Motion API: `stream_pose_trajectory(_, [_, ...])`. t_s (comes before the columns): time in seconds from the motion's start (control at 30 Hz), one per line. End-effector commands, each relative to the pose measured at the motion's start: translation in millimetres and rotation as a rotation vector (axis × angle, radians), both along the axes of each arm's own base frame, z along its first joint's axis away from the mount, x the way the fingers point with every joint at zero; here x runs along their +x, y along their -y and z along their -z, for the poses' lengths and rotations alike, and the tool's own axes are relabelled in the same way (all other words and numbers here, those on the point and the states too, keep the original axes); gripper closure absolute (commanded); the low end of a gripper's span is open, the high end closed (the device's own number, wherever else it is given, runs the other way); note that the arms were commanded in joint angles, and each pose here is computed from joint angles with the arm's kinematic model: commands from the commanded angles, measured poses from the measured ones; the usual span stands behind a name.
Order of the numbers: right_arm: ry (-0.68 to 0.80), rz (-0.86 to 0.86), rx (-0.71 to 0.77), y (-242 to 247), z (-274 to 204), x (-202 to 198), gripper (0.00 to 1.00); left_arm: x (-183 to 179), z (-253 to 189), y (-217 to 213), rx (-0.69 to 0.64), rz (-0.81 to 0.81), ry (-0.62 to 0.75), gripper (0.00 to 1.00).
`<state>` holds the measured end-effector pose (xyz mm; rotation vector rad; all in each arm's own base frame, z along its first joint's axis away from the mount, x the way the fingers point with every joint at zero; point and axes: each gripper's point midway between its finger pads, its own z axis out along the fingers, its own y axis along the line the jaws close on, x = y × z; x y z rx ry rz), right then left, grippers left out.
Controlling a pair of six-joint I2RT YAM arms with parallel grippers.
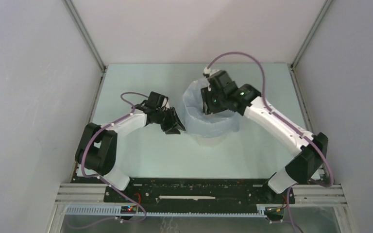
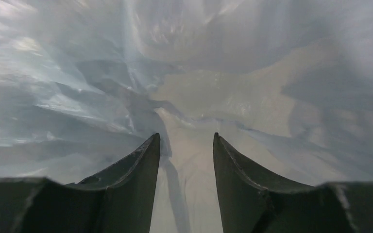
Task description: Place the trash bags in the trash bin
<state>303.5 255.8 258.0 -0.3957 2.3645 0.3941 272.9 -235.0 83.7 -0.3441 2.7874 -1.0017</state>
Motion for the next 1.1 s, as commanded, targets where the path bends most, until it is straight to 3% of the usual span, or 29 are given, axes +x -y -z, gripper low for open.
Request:
stream_pose_trajectory(0.0, [0.099, 0.032, 0.070, -28, 15, 12, 0.48, 1, -11, 11, -0.053, 0.005, 0.025, 0.57])
stream_pose_trajectory(0.2, [0.066, 0.098, 0.015, -37, 85, 36, 0.47, 1, -16, 17, -0.030, 0.021, 0.039, 0.57])
stream_pose_trajectory(0.33, [0.018, 0.093, -0.015, -32, 106, 44, 0.44, -8, -8, 13, -0.009, 0.027, 0.021, 0.57])
stream_pose_trajectory(0.47, [-0.004, 0.082, 0.003, -22, 84, 37, 0.31, -13, -6, 6, 0.018, 0.032, 0.034, 0.57])
stream_pose_trajectory(0.63, [-0.003, 0.055, 0.037, -9, 32, 9, 0.26, -13, -8, 4, 0.033, 0.050, 0.048, 0.57])
stream_pose_trajectory(0.83, [0.072, 0.076, 0.072, 5, -5, 6, 0.30, -14, -11, 5, 0.028, 0.057, 0.048, 0.57])
stream_pose_trajectory(0.9, [0.105, 0.108, 0.100, 6, -11, 22, 0.41, -14, -10, 5, 0.028, 0.058, 0.046, 0.57])
stream_pose_trajectory(1.07, [0.186, 0.230, 0.097, 13, -3, 79, 0.43, -14, -14, 5, 0.025, 0.052, 0.051, 0.56])
